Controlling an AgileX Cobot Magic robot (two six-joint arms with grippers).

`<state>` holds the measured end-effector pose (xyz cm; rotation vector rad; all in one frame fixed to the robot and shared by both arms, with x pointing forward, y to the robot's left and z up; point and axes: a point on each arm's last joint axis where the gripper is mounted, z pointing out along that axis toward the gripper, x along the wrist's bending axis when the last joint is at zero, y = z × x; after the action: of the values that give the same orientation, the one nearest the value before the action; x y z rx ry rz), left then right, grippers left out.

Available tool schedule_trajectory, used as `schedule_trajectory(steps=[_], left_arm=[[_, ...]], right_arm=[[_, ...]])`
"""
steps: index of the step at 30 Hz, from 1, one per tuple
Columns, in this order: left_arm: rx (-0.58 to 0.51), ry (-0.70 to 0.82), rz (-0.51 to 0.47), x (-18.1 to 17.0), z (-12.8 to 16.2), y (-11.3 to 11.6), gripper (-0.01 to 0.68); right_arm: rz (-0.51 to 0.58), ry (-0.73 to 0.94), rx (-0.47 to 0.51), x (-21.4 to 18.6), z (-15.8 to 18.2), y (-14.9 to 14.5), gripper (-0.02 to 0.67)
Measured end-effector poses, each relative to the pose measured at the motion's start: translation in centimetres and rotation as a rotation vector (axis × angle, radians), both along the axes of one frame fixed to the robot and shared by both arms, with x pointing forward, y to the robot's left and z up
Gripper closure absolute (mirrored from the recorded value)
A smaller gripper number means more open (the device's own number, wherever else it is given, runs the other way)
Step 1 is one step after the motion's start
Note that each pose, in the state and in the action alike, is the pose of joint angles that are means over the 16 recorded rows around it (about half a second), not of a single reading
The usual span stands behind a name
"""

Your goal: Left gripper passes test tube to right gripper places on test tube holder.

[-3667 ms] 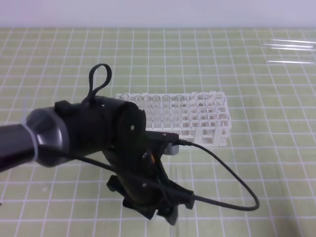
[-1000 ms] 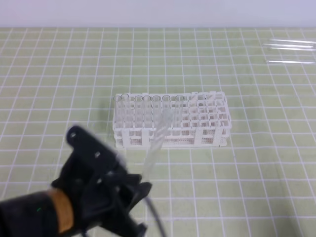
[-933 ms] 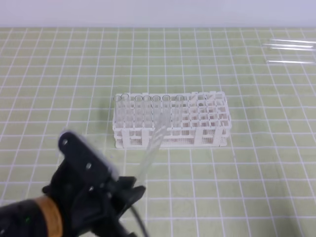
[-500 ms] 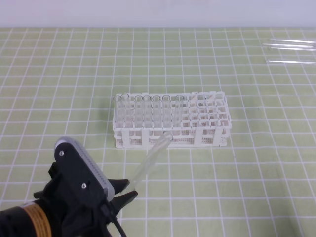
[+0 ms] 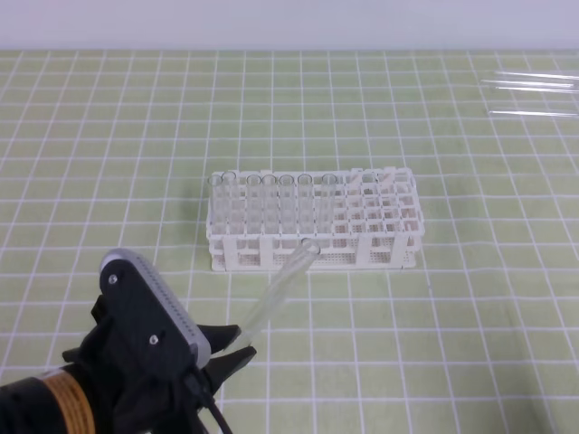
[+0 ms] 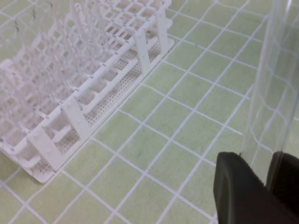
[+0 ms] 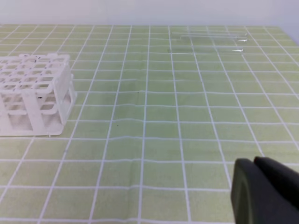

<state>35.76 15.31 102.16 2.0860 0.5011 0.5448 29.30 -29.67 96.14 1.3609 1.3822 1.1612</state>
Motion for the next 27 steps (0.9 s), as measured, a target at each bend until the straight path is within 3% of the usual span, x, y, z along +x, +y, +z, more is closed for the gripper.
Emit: schedule_trajectory(steps=[3,6,19,23,27], left_arm=[[-0.002,0.0,0.0,0.0,0.0,0.0,0.616],[-0.007,-0.001,-0.001,0.0,0.0,0.0,0.626],[-0.029,0.003,-0.023,0.5,-0.6,-1.1,0.648],[-0.034,0.009,-0.036,0.9,-1.2,-1.8,0.643],[-0.056,0.007,-0.055,1.2,-1.7,-2.6,0.643]], right_arm=[[0.002,-0.019,0.029,0.0,0.2,0.1,0.666],[0.008,-0.05,0.137,0.1,0.5,0.3,0.666],[-0.021,-0.185,0.936,0.1,2.6,0.4,0.666],[-0.028,-0.18,1.037,0.1,2.7,0.4,0.666],[-0.021,-0.159,1.047,0.1,2.6,0.5,0.666]])
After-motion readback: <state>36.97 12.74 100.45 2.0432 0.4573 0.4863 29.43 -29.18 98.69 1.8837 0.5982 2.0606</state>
